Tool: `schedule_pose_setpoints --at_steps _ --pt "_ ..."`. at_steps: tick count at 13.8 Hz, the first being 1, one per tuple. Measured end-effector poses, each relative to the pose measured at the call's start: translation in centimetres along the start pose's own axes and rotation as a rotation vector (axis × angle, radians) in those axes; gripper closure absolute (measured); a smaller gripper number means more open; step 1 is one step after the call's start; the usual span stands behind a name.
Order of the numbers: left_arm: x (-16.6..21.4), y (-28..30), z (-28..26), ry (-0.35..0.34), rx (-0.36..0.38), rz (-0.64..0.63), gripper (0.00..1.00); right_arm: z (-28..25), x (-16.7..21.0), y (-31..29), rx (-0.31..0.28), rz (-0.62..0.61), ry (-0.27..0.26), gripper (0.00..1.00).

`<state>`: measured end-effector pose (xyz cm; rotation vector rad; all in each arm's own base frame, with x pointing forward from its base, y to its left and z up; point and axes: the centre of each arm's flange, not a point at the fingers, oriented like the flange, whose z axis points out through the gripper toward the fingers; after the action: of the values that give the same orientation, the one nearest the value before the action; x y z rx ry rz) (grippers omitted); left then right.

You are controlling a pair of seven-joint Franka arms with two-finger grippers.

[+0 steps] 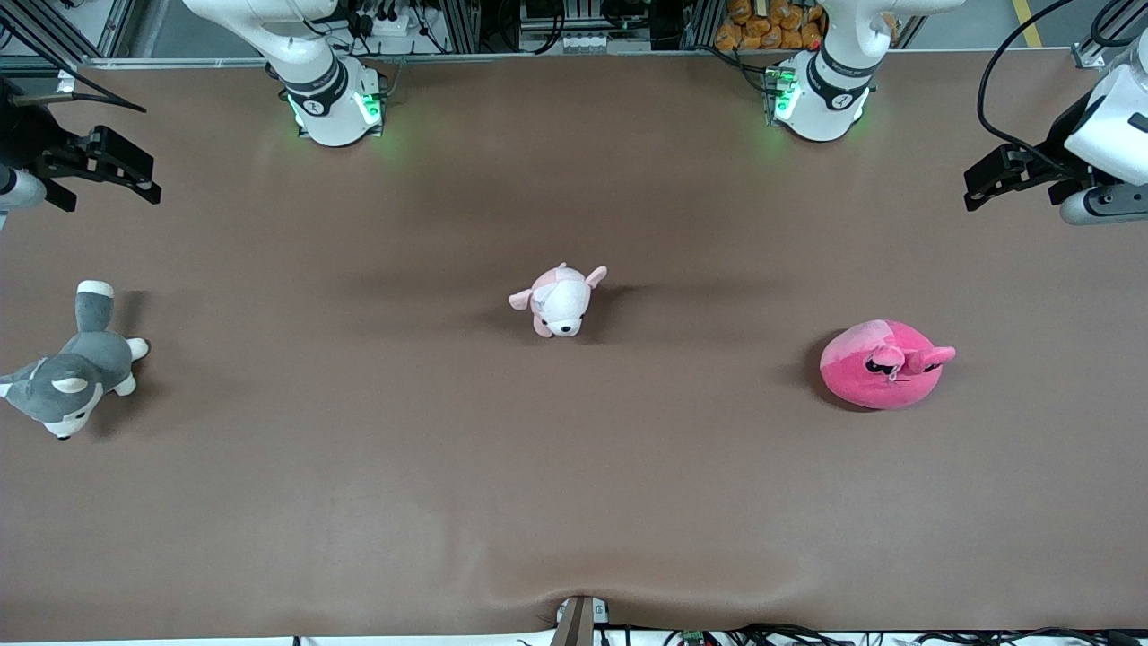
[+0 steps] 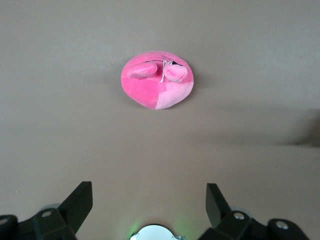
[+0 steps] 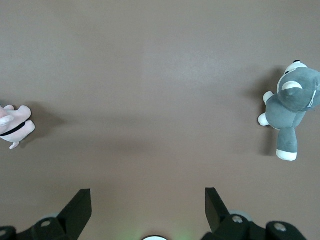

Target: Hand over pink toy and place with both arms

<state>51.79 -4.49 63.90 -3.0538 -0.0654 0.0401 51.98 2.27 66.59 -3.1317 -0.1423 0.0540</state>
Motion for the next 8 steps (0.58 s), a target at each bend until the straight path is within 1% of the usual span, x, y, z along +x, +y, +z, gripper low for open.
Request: schedule_pose_setpoints --at_steps 8 --pt "0.03 -0.11 -0.88 0.018 -0.003 -0.002 0.0 0.0 0.0 0.0 0.0 0.0 0.0 0.0"
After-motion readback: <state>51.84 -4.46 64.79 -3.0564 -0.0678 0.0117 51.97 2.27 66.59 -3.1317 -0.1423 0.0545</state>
